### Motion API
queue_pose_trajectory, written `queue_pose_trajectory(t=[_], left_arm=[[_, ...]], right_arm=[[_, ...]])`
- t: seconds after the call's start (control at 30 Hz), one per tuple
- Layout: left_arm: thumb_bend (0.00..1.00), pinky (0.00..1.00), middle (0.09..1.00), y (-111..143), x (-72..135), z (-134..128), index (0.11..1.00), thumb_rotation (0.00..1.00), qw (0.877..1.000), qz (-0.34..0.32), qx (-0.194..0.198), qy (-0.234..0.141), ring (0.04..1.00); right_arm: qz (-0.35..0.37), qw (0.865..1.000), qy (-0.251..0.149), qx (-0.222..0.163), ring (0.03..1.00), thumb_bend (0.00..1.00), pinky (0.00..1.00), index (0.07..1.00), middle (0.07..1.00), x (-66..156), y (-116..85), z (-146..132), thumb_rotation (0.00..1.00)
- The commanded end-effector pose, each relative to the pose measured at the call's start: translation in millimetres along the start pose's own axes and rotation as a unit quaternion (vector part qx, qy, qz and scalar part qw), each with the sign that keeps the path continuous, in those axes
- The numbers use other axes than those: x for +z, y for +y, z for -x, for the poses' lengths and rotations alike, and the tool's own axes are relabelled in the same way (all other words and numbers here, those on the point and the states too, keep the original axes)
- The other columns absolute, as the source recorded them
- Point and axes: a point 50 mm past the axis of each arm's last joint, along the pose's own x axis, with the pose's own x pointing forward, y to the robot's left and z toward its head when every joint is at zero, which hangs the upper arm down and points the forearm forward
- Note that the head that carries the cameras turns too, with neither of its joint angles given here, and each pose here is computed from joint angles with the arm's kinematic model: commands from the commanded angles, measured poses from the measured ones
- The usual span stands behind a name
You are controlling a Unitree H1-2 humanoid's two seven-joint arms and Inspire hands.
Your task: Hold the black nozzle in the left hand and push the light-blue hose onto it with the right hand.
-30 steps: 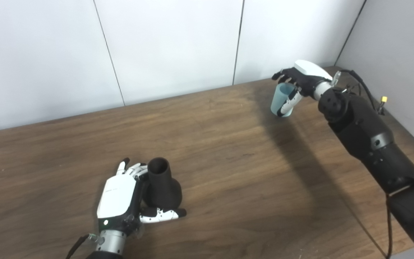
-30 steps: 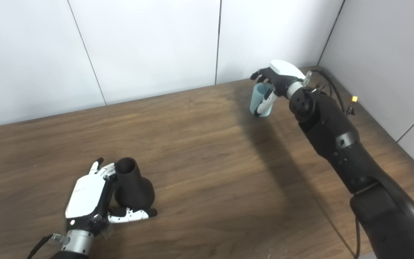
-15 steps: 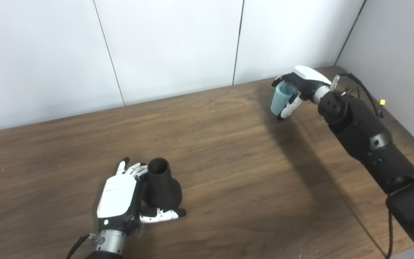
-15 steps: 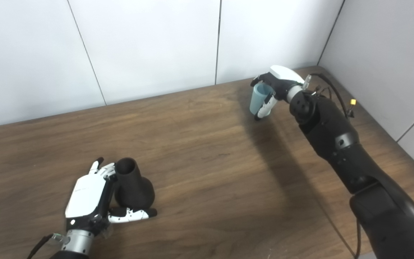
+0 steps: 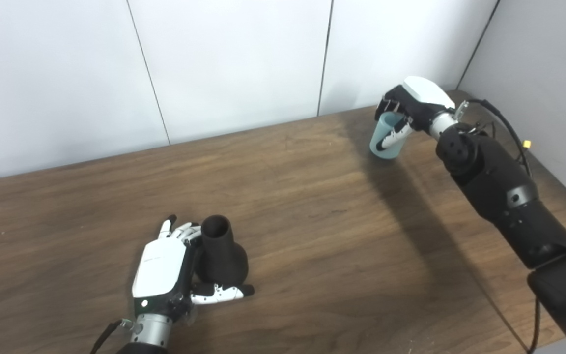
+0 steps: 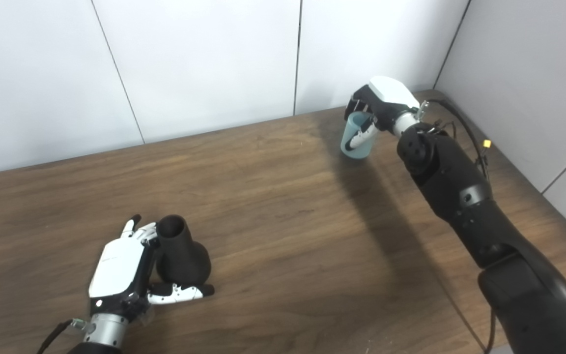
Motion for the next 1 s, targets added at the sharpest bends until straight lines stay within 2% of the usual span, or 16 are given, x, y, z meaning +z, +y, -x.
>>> queue_pose_trajectory(t=[0.0, 0.1, 0.3, 0.47, 0.53, 0.63, 0.87, 0.97], left_arm=[[0.52, 1.00, 0.735, -3.9, -2.3, 0.9, 0.484, 0.05, 1.000, -0.004, -0.009, -0.003, 0.834], [0.52, 1.00, 0.741, -3.0, -1.1, 1.0, 0.484, 0.05, 1.000, -0.002, -0.013, -0.002, 0.838], [0.52, 1.00, 0.744, -3.0, 0.1, 1.6, 0.484, 0.05, 1.000, -0.003, -0.011, -0.003, 0.837], [0.52, 1.00, 0.745, -4.2, 1.4, 1.7, 0.484, 0.05, 1.000, 0.000, -0.012, -0.002, 0.838], [0.52, 1.00, 0.744, -5.0, 2.4, 2.0, 0.484, 0.05, 1.000, 0.000, -0.014, -0.001, 0.837], [0.52, 1.00, 0.748, -5.7, 3.7, 2.1, 0.484, 0.05, 1.000, 0.001, -0.016, 0.000, 0.840], [0.52, 1.00, 0.747, -8.7, 6.5, 2.4, 0.484, 0.05, 1.000, 0.000, -0.013, -0.005, 0.839], [0.52, 1.00, 0.749, -9.4, 9.1, 2.3, 0.484, 0.05, 1.000, 0.001, -0.013, -0.005, 0.842]], right_arm=[[-0.002, 0.999, -0.009, -0.052, 0.400, 0.52, 0.36, 0.512, 0.505, 6.6, -28.8, -3.8, 0.00], [-0.004, 0.999, -0.007, -0.053, 0.384, 0.51, 0.33, 0.528, 0.496, 6.2, -28.8, -2.2, 0.00], [-0.001, 0.998, -0.026, -0.061, 0.395, 0.51, 0.36, 0.524, 0.497, 10.4, -32.3, 6.4, 0.00], [0.000, 0.994, -0.065, -0.086, 0.406, 0.52, 0.40, 0.506, 0.500, 23.4, -41.1, 15.9, 0.00], [-0.006, 0.993, -0.071, -0.090, 0.417, 0.50, 0.34, 0.504, 0.497, 34.2, -47.5, 21.7, 0.00], [0.007, 0.991, -0.091, -0.093, 0.409, 0.50, 0.32, 0.521, 0.490, 50.2, -57.7, 30.7, 0.00], [0.023, 0.978, -0.162, -0.126, 0.393, 0.50, 0.36, 0.513, 0.491, 97.1, -74.0, 56.5, 0.00], [0.026, 0.973, -0.187, -0.134, 0.392, 0.50, 0.40, 0.511, 0.497, 116.1, -79.2, 66.2, 0.00]])
